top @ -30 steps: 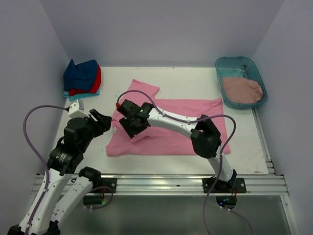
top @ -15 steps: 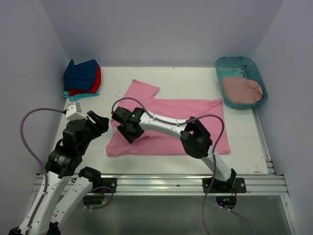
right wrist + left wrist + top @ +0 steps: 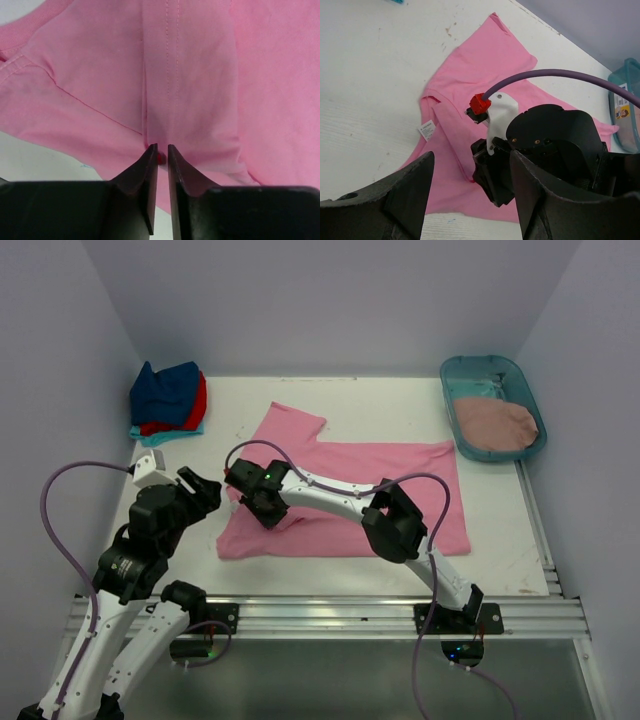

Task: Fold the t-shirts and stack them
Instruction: Fold the flattened tshirt in 1/3 of the way

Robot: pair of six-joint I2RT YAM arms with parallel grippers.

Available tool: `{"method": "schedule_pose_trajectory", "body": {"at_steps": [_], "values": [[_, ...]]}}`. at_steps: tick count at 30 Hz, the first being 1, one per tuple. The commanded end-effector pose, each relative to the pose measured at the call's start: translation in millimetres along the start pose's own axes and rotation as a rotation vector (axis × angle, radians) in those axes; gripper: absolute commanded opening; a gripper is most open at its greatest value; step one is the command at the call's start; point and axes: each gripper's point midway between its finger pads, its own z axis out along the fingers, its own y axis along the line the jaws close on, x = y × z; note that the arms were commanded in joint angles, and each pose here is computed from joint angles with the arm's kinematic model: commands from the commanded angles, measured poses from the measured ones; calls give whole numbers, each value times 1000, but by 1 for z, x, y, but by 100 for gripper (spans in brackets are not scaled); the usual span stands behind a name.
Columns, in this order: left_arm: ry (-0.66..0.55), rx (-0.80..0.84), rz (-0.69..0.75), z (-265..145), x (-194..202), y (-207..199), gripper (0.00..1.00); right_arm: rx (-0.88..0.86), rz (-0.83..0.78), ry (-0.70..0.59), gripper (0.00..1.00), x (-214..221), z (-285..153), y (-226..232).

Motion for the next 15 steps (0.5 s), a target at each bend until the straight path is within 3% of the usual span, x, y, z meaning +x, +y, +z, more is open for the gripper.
{"method": "schedule_pose_trajectory", "body": {"at_steps": [1, 5, 10, 15], "values": [[-20, -16, 2, 0, -3, 3, 66, -16, -4, -21, 16, -10, -11, 2], [-17, -16, 6, 1, -2, 3, 66, -8, -3, -21, 4, -9, -14, 1], [-14, -16, 7, 1, -1, 4, 66, 50, 11, -47, 0, -14, -20, -10], [0, -22, 10, 4, 4, 6, 66, 168, 93, -155, 0, -32, -37, -34]]}}
